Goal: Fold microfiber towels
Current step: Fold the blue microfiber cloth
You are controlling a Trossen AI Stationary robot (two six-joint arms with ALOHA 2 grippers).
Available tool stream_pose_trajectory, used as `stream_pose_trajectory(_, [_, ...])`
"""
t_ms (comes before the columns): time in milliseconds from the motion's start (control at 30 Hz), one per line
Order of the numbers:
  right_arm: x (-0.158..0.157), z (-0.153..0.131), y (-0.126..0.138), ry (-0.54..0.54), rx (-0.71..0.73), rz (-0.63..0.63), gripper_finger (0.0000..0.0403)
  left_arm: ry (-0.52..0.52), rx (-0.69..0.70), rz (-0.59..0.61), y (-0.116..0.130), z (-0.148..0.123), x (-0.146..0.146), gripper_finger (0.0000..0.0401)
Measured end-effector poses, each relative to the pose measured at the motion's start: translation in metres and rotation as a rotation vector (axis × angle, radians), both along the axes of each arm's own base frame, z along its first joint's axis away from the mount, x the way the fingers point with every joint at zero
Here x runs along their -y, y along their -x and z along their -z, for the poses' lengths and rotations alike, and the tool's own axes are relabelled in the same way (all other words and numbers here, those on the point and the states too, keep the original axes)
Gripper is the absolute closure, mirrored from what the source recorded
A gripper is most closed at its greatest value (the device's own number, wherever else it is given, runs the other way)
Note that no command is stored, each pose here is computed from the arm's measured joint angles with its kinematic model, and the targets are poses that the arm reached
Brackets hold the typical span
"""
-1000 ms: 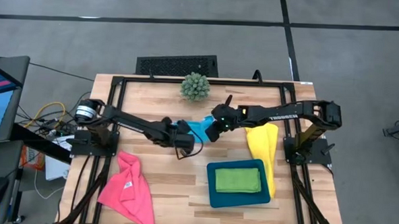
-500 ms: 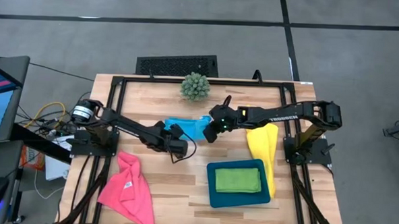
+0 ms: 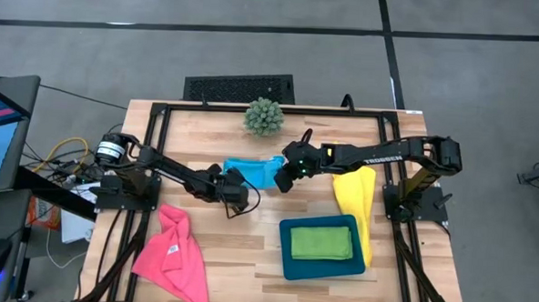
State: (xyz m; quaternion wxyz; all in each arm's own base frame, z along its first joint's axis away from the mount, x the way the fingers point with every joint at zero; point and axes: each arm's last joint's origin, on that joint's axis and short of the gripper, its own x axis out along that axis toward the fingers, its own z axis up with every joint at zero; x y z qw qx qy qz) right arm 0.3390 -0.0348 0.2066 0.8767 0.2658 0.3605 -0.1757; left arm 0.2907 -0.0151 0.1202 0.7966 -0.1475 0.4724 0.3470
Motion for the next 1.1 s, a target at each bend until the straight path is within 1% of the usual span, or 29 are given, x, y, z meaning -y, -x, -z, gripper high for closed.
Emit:
stream_pose_trajectory(133, [-0.001,0.000,0.000,-0.010,0.001,-0.010,0.0369,0.010,0.040,-0.010,-0.001,0.002,-0.003,0.0401])
stream_pose_trajectory(333, [-0.001,0.000,-0.001,-0.025,0.009,-0.016,0.0368,0.027,0.121,0.019,-0.010,0.001,-0.003,0.0401])
stream_pose_trajectory(600, [0.000,-0.003,-0.003,-0.021,0.045,-0.014,0.0367,0.030,0.155,0.031,-0.015,0.002,-0.006,0.0401])
stream_pose_trajectory(733, [0.000,-0.003,-0.003,-0.020,0.048,-0.014,0.0367,0.075,0.226,0.065,-0.024,0.004,-0.009,0.0401])
stream_pose_trajectory(800, [0.000,-0.003,-0.004,-0.016,0.053,-0.018,0.0367,0.086,0.232,0.080,-0.026,0.005,-0.010,0.0401])
stream_pose_trajectory(933, [0.000,-0.005,-0.005,-0.012,0.069,-0.018,0.0365,0.073,0.233,0.072,-0.029,0.007,-0.011,0.0401])
stream_pose_trajectory(1100, [0.005,-0.005,-0.004,-0.010,0.069,-0.003,0.0365,0.078,0.263,0.092,-0.034,0.002,-0.011,0.0401])
